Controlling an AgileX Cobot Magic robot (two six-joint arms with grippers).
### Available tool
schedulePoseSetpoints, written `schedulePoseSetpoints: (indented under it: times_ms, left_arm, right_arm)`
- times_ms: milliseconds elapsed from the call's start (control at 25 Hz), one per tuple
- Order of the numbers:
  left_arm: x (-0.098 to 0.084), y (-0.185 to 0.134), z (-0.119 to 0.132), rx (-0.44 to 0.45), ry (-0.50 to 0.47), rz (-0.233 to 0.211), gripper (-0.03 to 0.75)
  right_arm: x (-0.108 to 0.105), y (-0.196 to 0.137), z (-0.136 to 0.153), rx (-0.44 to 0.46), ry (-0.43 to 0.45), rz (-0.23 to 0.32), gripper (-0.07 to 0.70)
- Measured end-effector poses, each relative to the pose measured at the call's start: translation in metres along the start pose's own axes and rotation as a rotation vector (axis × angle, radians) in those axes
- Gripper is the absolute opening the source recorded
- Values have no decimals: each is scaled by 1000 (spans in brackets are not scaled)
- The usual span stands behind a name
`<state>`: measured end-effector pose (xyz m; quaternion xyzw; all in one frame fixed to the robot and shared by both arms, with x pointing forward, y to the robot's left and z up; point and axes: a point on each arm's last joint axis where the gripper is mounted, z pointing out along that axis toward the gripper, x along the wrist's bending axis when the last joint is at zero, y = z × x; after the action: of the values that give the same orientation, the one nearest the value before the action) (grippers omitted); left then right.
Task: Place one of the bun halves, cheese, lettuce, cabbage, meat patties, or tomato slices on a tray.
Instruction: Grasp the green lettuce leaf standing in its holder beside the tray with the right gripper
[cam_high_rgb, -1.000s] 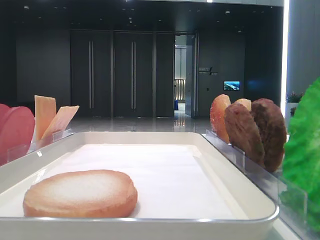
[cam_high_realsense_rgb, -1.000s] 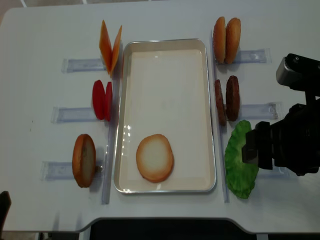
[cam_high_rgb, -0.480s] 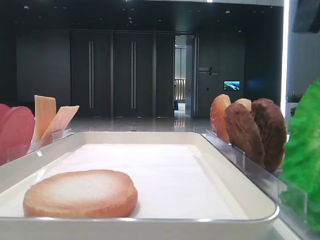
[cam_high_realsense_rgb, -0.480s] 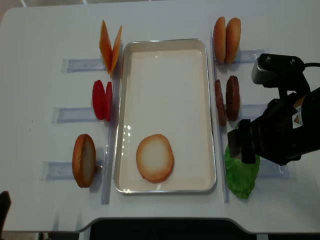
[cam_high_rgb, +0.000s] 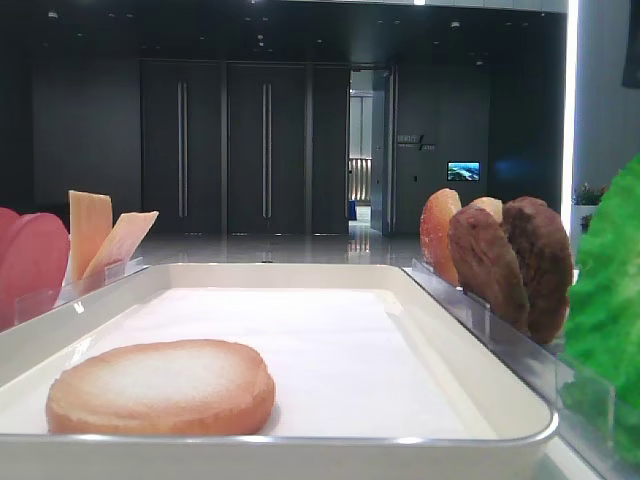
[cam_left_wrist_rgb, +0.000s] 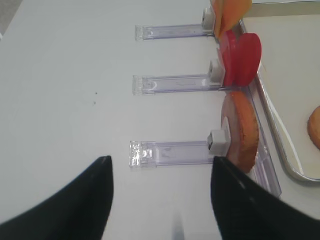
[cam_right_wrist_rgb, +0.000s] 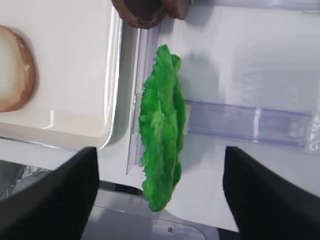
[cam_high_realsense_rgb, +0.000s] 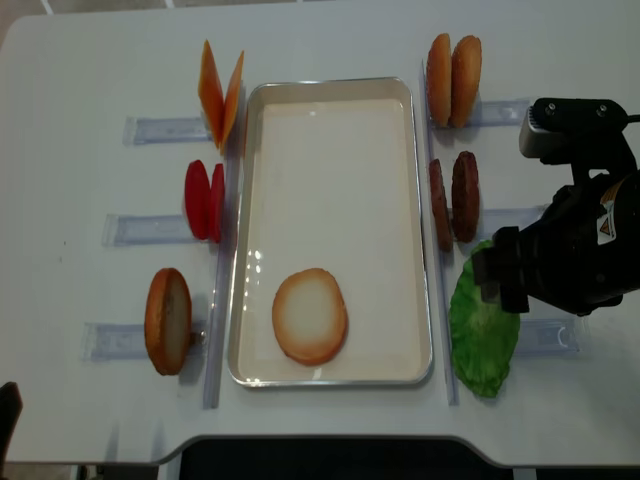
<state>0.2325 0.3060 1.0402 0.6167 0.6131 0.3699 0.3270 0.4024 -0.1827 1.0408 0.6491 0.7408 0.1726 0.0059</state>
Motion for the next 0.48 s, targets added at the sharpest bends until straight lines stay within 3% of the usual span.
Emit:
schedulePoseSetpoints:
  times_ms: [480]
  left_arm:
    - [0, 0, 0, 0, 0, 0, 471]
  right_arm:
    - [1, 7, 20, 45, -31, -17, 494]
